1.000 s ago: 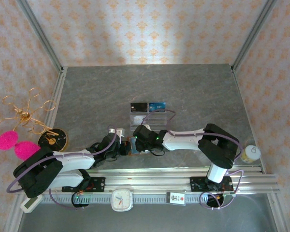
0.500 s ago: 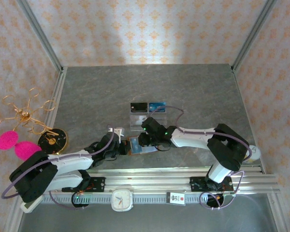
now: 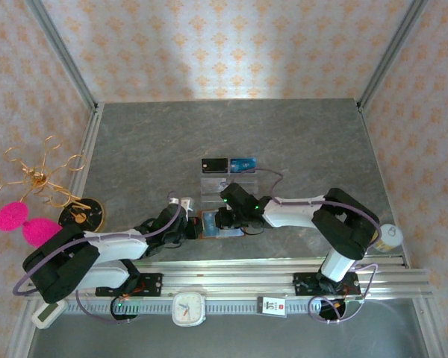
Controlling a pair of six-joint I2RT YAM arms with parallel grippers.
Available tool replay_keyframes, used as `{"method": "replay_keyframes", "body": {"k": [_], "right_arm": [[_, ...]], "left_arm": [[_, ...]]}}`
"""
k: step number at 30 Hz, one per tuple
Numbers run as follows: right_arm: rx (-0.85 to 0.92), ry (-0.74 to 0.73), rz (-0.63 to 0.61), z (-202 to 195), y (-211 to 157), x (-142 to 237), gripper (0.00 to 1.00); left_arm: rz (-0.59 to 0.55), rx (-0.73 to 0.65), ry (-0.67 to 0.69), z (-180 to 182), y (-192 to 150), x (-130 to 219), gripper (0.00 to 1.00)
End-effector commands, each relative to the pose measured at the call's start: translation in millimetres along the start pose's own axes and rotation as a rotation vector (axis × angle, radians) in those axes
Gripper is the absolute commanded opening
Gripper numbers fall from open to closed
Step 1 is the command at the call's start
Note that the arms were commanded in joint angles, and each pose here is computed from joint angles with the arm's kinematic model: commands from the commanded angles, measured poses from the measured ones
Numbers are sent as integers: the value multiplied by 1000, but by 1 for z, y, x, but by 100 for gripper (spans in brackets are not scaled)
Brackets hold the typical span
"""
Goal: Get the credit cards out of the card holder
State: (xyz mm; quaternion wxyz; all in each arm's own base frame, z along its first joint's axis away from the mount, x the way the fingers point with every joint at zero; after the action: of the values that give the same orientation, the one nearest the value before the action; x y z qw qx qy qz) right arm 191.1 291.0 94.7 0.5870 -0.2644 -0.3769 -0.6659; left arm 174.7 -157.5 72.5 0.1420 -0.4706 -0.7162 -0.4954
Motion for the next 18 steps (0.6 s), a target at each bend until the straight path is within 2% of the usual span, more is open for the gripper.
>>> {"method": "replay_keyframes", "body": {"k": [1,5,8,18], "right_arm": [[-13,37,19,-2,-3,-5,11],[-26,75,34,-1,-5,-6,7],[-34,69,23,-3,-5,-3,0],[-93,-1,-12,-27,-8,14,0]], "left_arm": [[70,-2,59,11,-13,-2,0],[74,-2,48,10,-14,-3,0],[73,-1,51,10,-13,-2,0],[45,8,52,11,-13,4,0]]}}
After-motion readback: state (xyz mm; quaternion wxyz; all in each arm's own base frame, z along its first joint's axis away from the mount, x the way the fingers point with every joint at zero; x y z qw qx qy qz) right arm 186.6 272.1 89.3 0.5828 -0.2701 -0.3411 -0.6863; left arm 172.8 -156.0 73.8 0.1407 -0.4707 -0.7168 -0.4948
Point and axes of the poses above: each hand's point on the last joint's axis, 136 mm out from that joint toward the fingers, its own x axis back along the fingers, its own z axis along the line the jaws close on, y = z × x, the point moved 8 cm from there along x, back along the fingers, and after that the axes turned 9 degrees about -x, right-handed, at the moved point
